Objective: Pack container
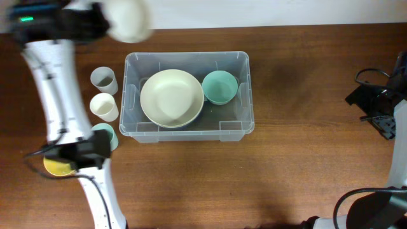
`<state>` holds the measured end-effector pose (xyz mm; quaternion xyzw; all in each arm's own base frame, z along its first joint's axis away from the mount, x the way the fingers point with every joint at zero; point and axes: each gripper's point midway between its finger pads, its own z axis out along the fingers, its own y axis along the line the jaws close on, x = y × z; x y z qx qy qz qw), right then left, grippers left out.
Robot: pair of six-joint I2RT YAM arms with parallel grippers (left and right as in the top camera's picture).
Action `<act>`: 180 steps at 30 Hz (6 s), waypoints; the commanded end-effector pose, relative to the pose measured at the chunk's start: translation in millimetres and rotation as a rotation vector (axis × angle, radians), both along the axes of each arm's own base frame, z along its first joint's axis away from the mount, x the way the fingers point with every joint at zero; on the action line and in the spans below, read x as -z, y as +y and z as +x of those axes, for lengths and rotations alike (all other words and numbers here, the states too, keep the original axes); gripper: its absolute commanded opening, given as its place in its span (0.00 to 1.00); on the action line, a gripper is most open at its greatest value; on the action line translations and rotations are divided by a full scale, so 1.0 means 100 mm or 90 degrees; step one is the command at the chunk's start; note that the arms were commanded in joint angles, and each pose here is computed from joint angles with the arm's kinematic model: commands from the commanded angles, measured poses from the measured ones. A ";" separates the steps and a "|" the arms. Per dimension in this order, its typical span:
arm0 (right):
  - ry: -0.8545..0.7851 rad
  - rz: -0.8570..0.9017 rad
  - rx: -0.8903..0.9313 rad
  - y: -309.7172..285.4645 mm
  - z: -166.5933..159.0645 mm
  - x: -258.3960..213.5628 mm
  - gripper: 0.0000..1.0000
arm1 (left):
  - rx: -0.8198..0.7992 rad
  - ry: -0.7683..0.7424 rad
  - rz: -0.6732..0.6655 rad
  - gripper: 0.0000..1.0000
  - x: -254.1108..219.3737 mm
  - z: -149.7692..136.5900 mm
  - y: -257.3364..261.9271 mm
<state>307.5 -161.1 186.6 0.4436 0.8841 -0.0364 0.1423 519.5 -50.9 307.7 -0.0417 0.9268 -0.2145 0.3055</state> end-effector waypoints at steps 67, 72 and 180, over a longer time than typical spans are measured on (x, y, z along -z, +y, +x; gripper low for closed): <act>0.004 0.002 0.004 -0.01 -0.01 0.03 0.99 | 0.251 0.233 0.167 0.26 2.16 -0.28 -1.97; 0.004 0.002 0.004 -0.01 -0.01 0.03 0.99 | 0.240 0.220 0.178 0.34 2.16 -0.21 -1.92; 0.004 0.002 0.004 -0.01 -0.01 0.03 0.99 | -0.779 0.560 0.036 0.77 2.84 -2.89 2.69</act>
